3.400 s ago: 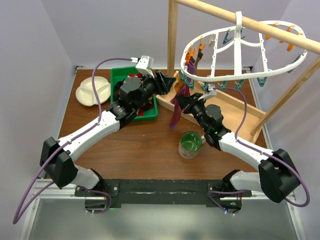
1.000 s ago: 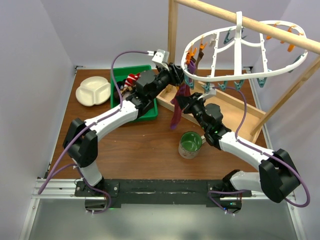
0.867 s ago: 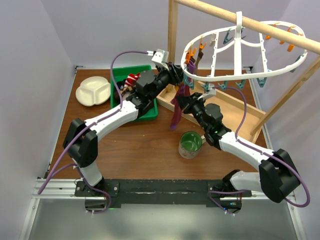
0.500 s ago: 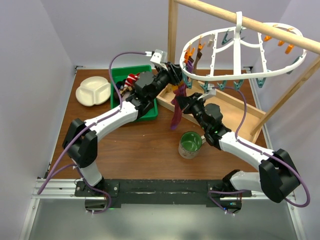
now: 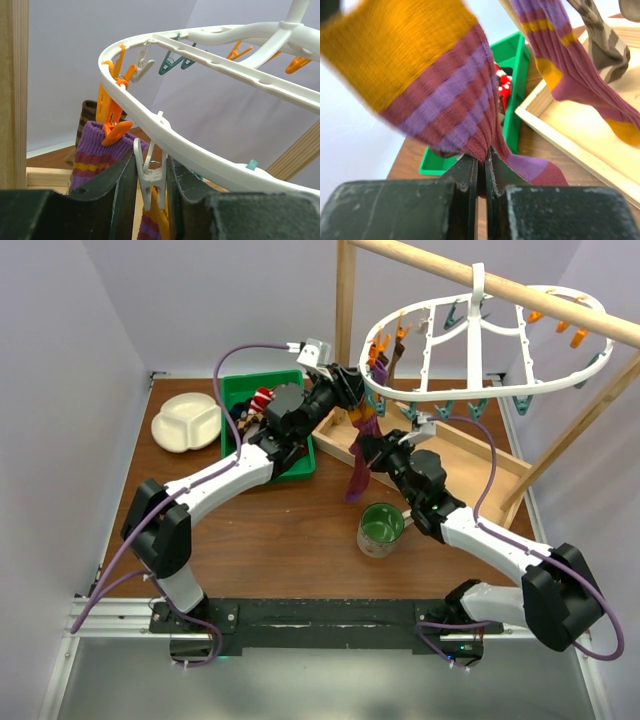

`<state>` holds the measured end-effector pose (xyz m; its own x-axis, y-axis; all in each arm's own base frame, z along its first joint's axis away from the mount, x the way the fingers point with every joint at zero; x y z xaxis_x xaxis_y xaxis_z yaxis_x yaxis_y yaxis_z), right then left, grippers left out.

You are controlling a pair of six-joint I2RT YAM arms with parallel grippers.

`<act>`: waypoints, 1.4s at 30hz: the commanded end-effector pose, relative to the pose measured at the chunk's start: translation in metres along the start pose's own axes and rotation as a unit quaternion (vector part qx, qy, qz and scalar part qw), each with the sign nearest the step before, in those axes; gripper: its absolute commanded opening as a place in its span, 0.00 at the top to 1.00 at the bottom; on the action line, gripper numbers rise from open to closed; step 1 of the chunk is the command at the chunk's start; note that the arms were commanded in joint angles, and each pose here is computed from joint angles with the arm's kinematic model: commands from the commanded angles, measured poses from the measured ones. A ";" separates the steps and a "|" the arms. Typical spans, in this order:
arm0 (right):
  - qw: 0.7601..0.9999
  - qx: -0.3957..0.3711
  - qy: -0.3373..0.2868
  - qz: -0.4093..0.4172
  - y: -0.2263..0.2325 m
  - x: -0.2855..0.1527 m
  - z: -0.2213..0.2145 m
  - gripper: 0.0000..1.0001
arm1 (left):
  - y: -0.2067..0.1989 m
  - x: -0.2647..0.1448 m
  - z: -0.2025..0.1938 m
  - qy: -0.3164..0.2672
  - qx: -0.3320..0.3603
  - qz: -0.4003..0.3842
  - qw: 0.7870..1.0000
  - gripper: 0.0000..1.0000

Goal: Remove the socks clipped to the hanger
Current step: Remove the sock from the hanger.

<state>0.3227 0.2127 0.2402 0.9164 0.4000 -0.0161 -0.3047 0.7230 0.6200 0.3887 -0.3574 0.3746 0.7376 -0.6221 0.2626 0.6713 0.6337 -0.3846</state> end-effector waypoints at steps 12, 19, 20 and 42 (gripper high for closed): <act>1.000 0.002 -0.011 -0.007 0.001 -0.003 0.007 1.00 | -0.020 -0.005 0.047 -0.064 0.011 -0.029 0.997 1.00; 1.000 -0.001 -0.005 0.011 0.009 -0.002 0.009 1.00 | -0.021 -0.019 0.047 -0.049 0.009 -0.026 0.998 0.49; 1.000 -0.002 -0.004 0.013 0.009 -0.002 0.009 1.00 | -0.021 -0.022 0.046 -0.048 0.008 -0.027 0.998 0.46; 0.993 0.025 0.056 0.104 0.052 0.007 0.004 1.00 | 0.024 -0.163 -0.058 0.044 -0.034 0.032 0.998 0.29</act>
<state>0.3167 0.2390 0.2450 0.8372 0.5451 -0.0438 -0.3938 0.6565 0.6434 0.2965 -0.2764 0.2650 0.7809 -0.6198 0.0778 0.5830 0.6785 -0.4468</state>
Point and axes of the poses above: each gripper's point midway between its finger pads, its own x axis out along the fingers, its own y axis along the line the jaws close on, z = x × y, the point moved 3 cm from there along -x, back along the fingers
